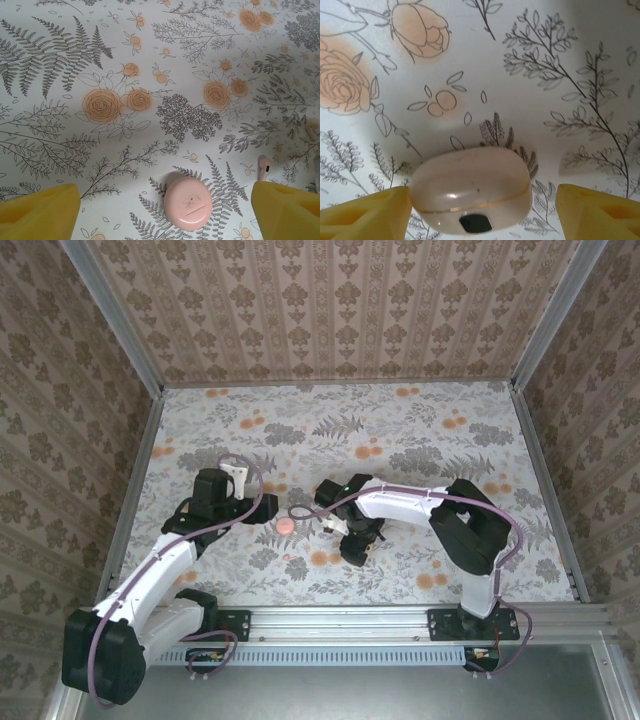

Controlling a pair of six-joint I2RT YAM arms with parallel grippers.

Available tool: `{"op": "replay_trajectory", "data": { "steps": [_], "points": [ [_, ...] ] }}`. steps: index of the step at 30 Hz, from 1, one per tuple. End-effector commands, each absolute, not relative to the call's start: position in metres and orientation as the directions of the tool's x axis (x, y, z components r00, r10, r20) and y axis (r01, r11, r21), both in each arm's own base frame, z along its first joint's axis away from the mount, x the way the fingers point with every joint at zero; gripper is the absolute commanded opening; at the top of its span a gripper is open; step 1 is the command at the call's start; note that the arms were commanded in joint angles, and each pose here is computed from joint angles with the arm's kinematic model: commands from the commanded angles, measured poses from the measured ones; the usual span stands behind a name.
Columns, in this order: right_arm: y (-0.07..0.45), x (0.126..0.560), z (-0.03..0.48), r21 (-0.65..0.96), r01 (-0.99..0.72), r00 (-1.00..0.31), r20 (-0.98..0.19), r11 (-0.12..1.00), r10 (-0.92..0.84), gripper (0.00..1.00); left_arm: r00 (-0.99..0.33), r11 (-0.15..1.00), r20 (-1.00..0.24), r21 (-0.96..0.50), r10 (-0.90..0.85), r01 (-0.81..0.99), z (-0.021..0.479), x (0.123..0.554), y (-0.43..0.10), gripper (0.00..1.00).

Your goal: Insert the wireless bluetooth earbuds into the charging case

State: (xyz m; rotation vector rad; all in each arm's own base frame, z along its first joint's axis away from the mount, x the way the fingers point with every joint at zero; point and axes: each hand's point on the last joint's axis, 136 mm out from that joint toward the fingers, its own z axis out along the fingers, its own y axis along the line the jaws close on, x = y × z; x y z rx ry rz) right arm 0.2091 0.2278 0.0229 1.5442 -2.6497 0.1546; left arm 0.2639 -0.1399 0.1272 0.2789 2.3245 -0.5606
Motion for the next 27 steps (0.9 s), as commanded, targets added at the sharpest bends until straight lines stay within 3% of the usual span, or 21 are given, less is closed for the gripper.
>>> {"op": "replay_trajectory", "data": {
  "steps": [1,8,14,21,27],
  "points": [
    [0.234,0.208,0.02,-0.037,-0.872,-0.489,0.121,0.488,-0.864,0.71,-0.717,0.887,-0.695,-0.298,0.052,0.353,0.127,0.261,-0.138,0.89],
    [0.235,0.206,0.014,-0.028,-0.841,-0.54,0.109,0.541,-0.834,0.56,-0.705,0.89,-0.707,-0.282,0.06,0.359,0.13,0.261,-0.136,0.89],
    [0.244,0.211,0.028,-0.015,-0.745,-0.668,0.026,0.667,-0.744,0.47,-0.636,0.851,-0.769,-0.283,0.074,0.442,0.152,0.264,-0.147,0.89],
    [0.254,0.232,0.097,0.079,-0.519,-0.845,-0.2,0.851,-0.496,0.46,-0.443,0.751,-0.893,-0.24,0.077,0.616,0.207,0.258,-0.168,0.87],
    [0.25,0.258,0.174,0.332,-0.239,-0.916,-0.39,0.913,-0.098,0.46,-0.307,0.67,-0.951,-0.204,0.039,0.714,0.247,0.25,-0.194,0.84]
  ]
}}
